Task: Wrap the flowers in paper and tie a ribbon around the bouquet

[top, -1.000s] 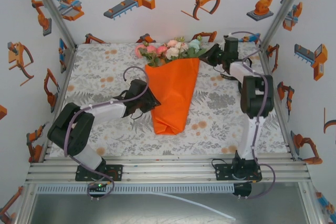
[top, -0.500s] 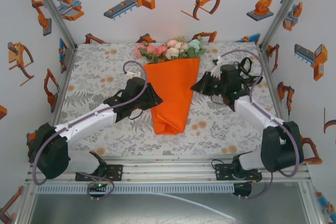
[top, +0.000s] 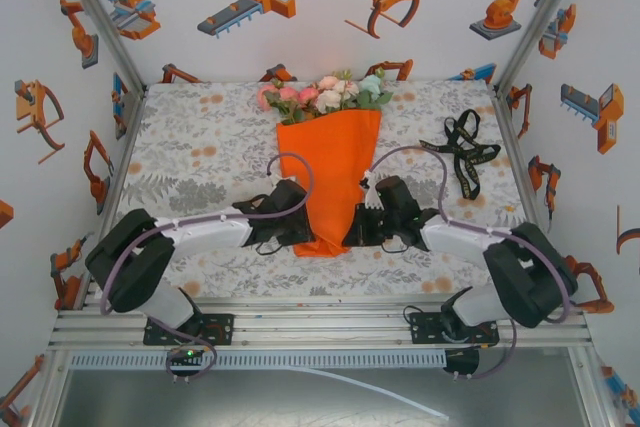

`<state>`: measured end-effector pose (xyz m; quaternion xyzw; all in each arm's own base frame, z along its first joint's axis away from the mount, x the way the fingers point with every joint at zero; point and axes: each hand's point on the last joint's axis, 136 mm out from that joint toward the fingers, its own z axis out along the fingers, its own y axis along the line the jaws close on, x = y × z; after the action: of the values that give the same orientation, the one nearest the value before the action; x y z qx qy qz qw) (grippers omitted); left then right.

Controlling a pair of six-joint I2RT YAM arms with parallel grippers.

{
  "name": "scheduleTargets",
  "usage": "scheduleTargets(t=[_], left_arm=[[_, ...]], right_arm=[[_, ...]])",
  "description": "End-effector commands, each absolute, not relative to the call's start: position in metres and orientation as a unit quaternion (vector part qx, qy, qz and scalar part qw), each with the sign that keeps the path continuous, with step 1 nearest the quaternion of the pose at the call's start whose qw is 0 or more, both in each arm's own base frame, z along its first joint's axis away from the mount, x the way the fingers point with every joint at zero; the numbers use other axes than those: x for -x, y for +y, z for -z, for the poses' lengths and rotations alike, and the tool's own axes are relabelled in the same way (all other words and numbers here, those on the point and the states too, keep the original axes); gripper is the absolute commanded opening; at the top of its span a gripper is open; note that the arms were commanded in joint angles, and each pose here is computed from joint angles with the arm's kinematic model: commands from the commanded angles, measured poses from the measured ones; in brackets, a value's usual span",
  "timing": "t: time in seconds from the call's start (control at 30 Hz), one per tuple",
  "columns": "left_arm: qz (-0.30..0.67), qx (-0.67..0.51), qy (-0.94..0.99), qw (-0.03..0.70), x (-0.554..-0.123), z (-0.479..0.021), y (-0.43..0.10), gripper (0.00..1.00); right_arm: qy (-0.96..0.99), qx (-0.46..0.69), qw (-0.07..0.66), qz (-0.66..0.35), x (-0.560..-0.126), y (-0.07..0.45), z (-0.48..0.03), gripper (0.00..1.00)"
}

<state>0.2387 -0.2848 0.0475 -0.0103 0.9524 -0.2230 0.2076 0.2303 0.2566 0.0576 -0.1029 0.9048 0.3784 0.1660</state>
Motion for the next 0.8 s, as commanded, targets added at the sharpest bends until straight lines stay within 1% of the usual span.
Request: scheduleTargets(t=[0.0, 0.13, 0.27, 0.4, 0.5, 0.63, 0.77], left_arm=[[0.242, 0.037, 0.951, 0.19, -0.237, -0.034, -0.291, 0.32], [0.244, 0.066, 0.954, 0.16, -0.226, -0.006, -0.285, 0.3], [0.252, 0.065, 0.952, 0.16, -0.224, -0.004, -0.287, 0.3], [0.259, 0.047, 0.947, 0.187, -0.237, -0.025, -0.295, 0.3], [0.272, 0.037, 0.939, 0.206, -0.241, -0.045, -0.299, 0.3], [0.267, 0.034, 0.931, 0.245, -0.245, -0.077, -0.286, 0.31], [0.243, 0.036, 0.925, 0.288, -0.248, -0.11, -0.264, 0.36]], right_arm=[[0.9, 0.095, 0.173, -0.389, -0.236, 0.262, -0.05, 0.16], [0.906, 0.091, 0.163, -0.38, -0.233, 0.259, -0.038, 0.15], [0.904, 0.096, 0.168, -0.382, -0.234, 0.261, -0.048, 0.15], [0.888, 0.104, 0.197, -0.402, -0.248, 0.271, -0.081, 0.17], [0.886, 0.104, 0.227, -0.391, -0.261, 0.269, -0.104, 0.18], [0.886, 0.067, 0.29, -0.355, -0.291, 0.24, -0.132, 0.21], [0.878, -0.006, 0.352, -0.323, -0.328, 0.195, -0.156, 0.26]])
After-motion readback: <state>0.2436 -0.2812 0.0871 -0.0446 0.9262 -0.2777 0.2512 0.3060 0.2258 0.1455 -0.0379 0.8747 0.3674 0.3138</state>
